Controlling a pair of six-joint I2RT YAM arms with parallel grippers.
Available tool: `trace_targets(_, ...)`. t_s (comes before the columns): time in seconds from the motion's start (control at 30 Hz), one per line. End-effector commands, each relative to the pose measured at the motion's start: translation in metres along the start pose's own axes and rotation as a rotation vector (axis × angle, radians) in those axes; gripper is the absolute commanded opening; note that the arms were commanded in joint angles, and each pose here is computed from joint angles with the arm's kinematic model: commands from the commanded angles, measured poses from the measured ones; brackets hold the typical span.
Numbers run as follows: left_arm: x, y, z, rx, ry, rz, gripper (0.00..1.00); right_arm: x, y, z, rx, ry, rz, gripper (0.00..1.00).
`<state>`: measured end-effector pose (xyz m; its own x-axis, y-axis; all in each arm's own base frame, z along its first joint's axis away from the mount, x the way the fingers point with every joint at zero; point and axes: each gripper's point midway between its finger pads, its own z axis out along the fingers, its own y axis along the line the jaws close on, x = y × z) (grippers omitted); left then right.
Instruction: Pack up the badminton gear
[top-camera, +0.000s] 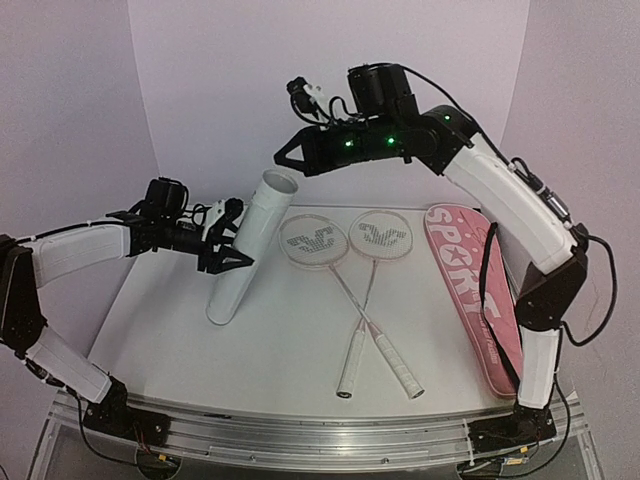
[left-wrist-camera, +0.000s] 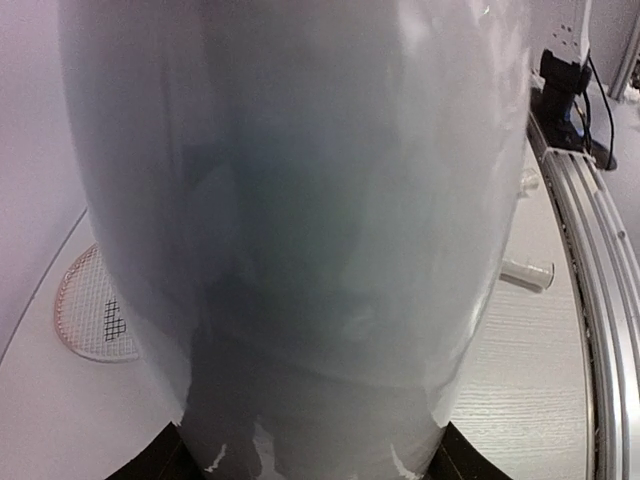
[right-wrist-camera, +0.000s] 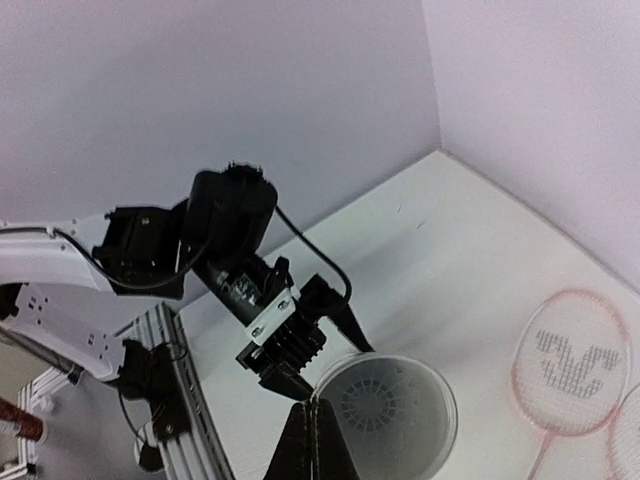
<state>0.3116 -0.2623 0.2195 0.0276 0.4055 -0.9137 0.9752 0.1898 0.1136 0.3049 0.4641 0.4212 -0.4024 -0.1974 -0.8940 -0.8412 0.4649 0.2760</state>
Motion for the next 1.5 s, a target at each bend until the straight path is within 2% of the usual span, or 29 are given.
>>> trace_targets(0.0,-0.053,0.061,-0.033,-0.115,-0.198,-0.091,0.24,-0.093,0.003,-0.096,0.143,-0.420,-0.076,0.00)
trace_targets(0.07,-0.060,0.088,-0.048,-0.175,-0.251,-0.106,0.24,-0.094,-0.004,-0.108,0.190,-0.469,-0.094,0.00)
trace_targets(0.13,-0.064,0.108,-0.058,-0.244,-0.271,-0.055,0.24,-0.092,-0.014,-0.113,0.244,-0.476,-0.104,0.00)
trace_targets(0.2,-0.066,0.125,-0.062,-0.312,-0.285,0.003,0.24,-0.084,-0.021,-0.109,0.267,-0.458,-0.101,0.00)
trace_targets(0.37,-0.065,0.174,-0.089,-0.515,-0.370,-0.003,0.26,-0.065,-0.032,-0.092,0.284,-0.404,-0.093,0.00)
trace_targets(0.57,-0.046,0.224,-0.114,-0.771,-0.415,-0.001,0.26,-0.039,-0.034,-0.071,0.225,-0.320,-0.120,0.00)
trace_targets(0.77,-0.027,0.272,-0.139,-0.897,-0.469,-0.065,0.25,-0.039,-0.029,-0.063,0.153,-0.305,-0.133,0.00)
trace_targets(1.07,0.013,0.267,-0.143,-0.952,-0.457,-0.068,0.24,-0.036,-0.020,-0.060,0.094,-0.292,-0.127,0.00)
trace_targets(1.33,0.056,0.254,-0.123,-0.890,-0.397,-0.150,0.25,-0.036,-0.018,-0.059,0.076,-0.289,-0.134,0.00)
trace_targets(1.4,0.062,0.252,-0.118,-0.870,-0.392,-0.164,0.27,-0.036,-0.017,-0.059,0.072,-0.288,-0.132,0.00)
trace_targets(1.47,0.066,0.249,-0.113,-0.848,-0.386,-0.184,0.34,-0.037,-0.016,-0.059,0.070,-0.290,-0.130,0.00)
